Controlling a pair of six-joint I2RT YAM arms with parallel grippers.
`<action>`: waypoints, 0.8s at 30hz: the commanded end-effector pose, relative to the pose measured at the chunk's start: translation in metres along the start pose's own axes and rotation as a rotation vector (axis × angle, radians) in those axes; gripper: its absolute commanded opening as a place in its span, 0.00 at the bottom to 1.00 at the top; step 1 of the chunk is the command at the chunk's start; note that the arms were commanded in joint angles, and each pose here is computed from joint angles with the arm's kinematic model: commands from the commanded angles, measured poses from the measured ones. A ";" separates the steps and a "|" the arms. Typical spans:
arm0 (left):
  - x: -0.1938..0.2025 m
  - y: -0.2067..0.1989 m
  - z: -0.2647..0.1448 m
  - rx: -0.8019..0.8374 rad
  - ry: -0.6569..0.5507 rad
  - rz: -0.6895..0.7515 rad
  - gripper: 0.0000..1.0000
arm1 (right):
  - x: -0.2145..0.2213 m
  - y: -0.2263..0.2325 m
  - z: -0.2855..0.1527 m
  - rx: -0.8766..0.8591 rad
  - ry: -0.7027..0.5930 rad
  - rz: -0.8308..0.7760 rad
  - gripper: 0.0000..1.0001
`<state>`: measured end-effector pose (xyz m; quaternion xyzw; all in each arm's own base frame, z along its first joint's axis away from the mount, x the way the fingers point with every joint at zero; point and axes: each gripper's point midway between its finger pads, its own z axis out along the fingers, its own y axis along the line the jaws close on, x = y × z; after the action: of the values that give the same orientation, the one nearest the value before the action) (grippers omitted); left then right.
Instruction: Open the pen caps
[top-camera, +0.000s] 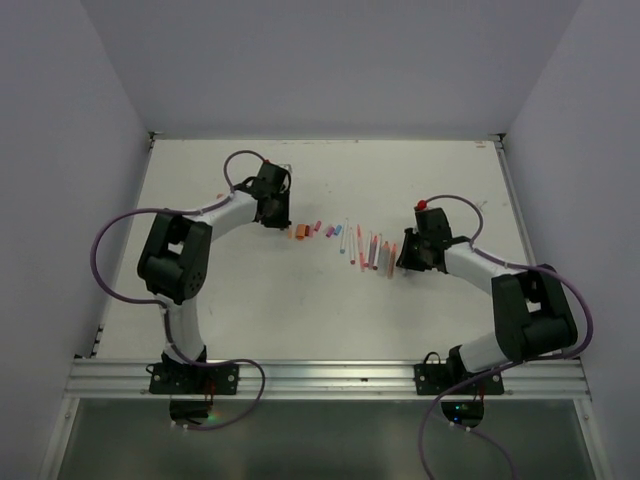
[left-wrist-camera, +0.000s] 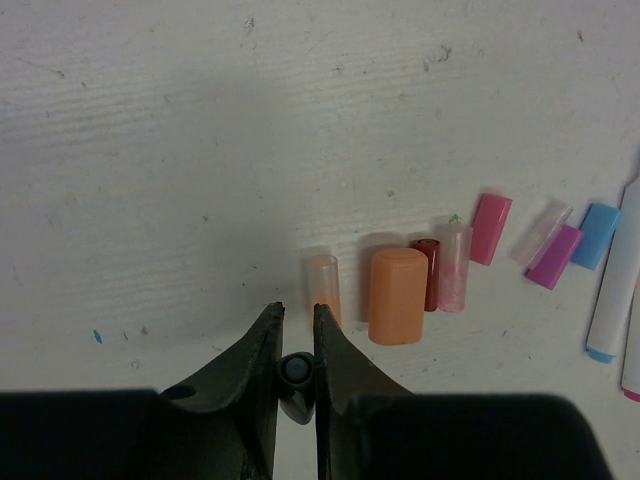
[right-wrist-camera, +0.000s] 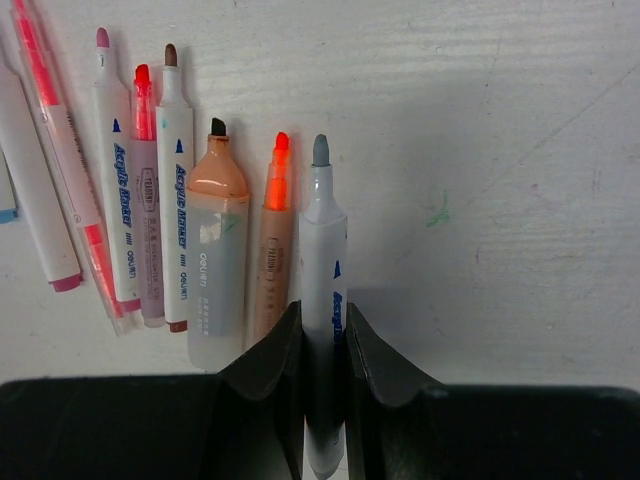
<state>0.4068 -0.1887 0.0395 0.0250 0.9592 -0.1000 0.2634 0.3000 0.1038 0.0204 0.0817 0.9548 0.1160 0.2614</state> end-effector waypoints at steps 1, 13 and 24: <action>-0.019 0.001 -0.002 -0.007 -0.034 0.016 0.18 | -0.019 0.004 0.002 -0.004 -0.051 0.004 0.02; -0.001 0.006 0.012 -0.009 0.015 -0.011 0.37 | -0.023 0.007 -0.006 -0.023 -0.079 0.016 0.26; -0.043 0.017 -0.044 -0.047 -0.122 -0.130 0.56 | -0.051 0.022 -0.047 -0.074 -0.194 0.022 0.54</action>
<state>0.4083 -0.1795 0.0333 -0.0006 0.9636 -0.0903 0.2515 0.3076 0.1047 0.0516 0.0871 0.9386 0.1331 0.3062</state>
